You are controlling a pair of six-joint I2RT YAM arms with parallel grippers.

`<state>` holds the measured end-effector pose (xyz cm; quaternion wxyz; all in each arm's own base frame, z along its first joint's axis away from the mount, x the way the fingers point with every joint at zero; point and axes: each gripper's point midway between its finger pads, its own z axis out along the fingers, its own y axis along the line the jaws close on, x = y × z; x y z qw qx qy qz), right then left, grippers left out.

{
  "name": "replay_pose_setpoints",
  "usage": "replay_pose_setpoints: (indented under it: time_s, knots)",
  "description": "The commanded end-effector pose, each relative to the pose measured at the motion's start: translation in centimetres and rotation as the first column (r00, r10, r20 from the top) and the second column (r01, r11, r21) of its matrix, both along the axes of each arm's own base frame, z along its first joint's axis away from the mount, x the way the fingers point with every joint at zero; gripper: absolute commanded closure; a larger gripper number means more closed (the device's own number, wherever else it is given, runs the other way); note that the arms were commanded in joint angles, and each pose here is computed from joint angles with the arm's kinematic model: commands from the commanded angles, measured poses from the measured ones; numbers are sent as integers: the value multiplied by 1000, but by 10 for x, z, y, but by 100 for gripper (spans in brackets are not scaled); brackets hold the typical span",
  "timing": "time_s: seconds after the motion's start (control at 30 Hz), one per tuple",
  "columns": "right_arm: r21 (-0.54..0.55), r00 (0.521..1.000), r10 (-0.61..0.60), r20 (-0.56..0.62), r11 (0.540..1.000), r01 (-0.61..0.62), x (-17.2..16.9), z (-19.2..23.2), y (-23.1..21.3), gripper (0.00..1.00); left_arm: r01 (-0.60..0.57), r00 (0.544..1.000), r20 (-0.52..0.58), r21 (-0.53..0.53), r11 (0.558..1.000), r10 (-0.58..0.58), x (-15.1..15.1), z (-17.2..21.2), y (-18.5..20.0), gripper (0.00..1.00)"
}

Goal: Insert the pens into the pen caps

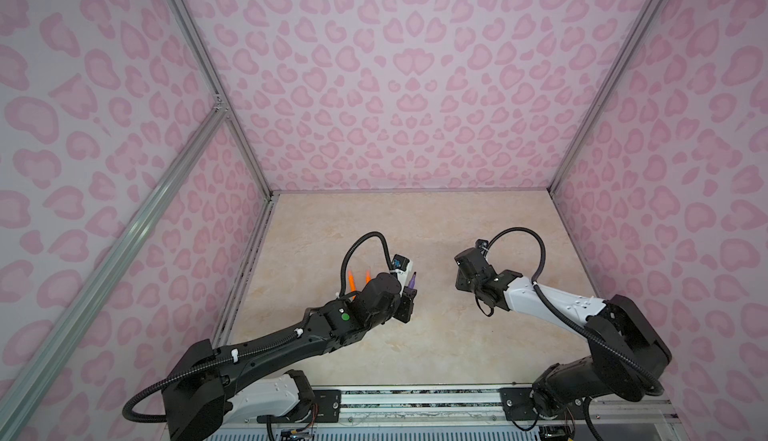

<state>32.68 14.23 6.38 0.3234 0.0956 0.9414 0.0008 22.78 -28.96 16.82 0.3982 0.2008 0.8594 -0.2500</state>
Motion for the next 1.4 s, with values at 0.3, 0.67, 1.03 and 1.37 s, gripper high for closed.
replay_pose_setpoints:
  time_s: [0.3, 0.67, 1.03, 1.37]
  knots:
    - [-117, 988, 26, -152, 992, -44, -10, -38, -6, 51, 13, 1000, 9, -25, 1000, -13, 0, 9, -4, 97]
    - [-106, 985, 36, -171, 993, -55, -9, -49, -5, 61, 14, 1000, 8, -22, 1000, -14, 0, 7, -5, 97]
    - [-58, 982, 47, -185, 997, -58, -11, -53, -5, 70, 15, 1000, 2, -12, 1000, -15, 1, 4, -6, 97]
    - [-54, 985, 39, -171, 997, -49, -13, -50, -7, 77, 21, 1000, 0, -15, 1000, -21, 1, 4, -8, 97]
